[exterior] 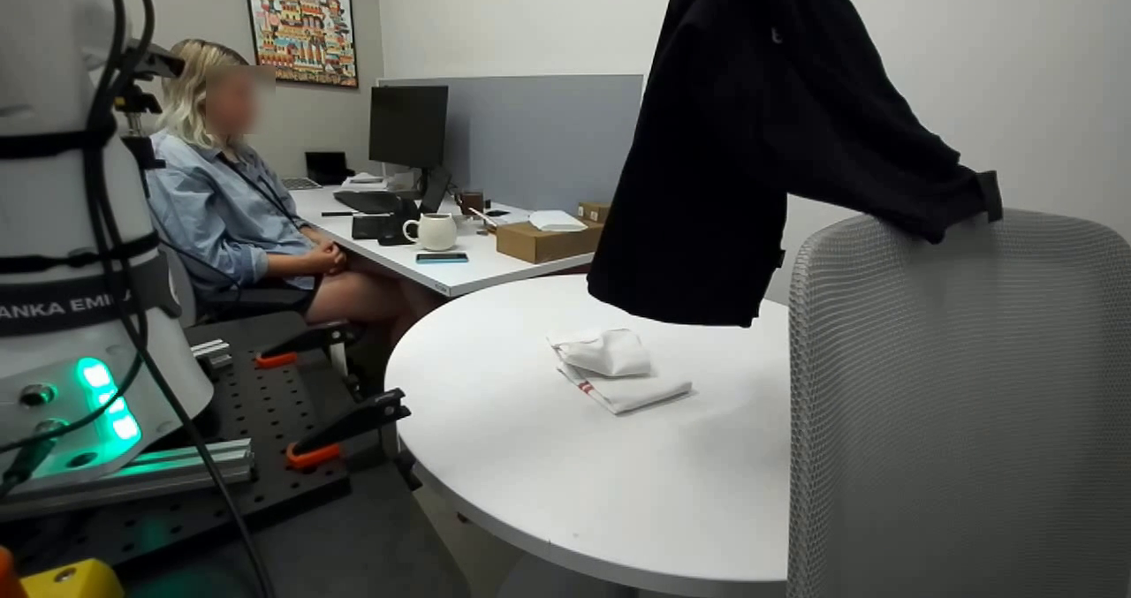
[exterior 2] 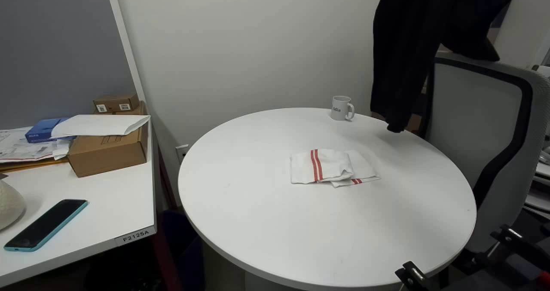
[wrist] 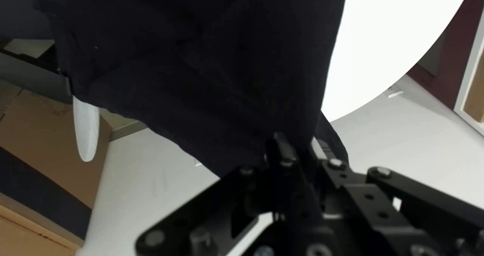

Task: Remove the item from the backrest of the chair and put it on the table

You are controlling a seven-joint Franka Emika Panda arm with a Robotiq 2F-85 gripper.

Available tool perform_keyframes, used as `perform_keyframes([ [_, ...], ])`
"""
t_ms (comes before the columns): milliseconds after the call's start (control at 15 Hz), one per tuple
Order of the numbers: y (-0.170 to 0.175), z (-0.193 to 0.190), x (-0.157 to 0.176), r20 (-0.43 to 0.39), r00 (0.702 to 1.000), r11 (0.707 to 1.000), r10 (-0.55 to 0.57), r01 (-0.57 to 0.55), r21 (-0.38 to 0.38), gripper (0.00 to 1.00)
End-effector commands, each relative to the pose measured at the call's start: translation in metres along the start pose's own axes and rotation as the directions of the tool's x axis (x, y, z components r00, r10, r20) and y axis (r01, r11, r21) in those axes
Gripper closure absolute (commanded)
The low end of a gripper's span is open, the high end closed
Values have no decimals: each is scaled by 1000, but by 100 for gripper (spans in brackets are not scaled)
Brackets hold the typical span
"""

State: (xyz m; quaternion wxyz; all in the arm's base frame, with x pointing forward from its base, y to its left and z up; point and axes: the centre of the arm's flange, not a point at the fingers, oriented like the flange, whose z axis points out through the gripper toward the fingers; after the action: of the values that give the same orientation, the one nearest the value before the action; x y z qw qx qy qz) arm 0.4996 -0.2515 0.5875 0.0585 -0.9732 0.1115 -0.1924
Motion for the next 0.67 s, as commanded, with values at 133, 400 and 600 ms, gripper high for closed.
perform_keyframes([
  [133, -42, -23, 45, 6, 1000, 998, -8, 8, 62, 98],
  [400, -60, -34, 74, -11, 1000, 998, 5, -4, 66, 98],
  [600, -59, -27, 92, -10, 1000, 998, 27, -27, 51, 98],
])
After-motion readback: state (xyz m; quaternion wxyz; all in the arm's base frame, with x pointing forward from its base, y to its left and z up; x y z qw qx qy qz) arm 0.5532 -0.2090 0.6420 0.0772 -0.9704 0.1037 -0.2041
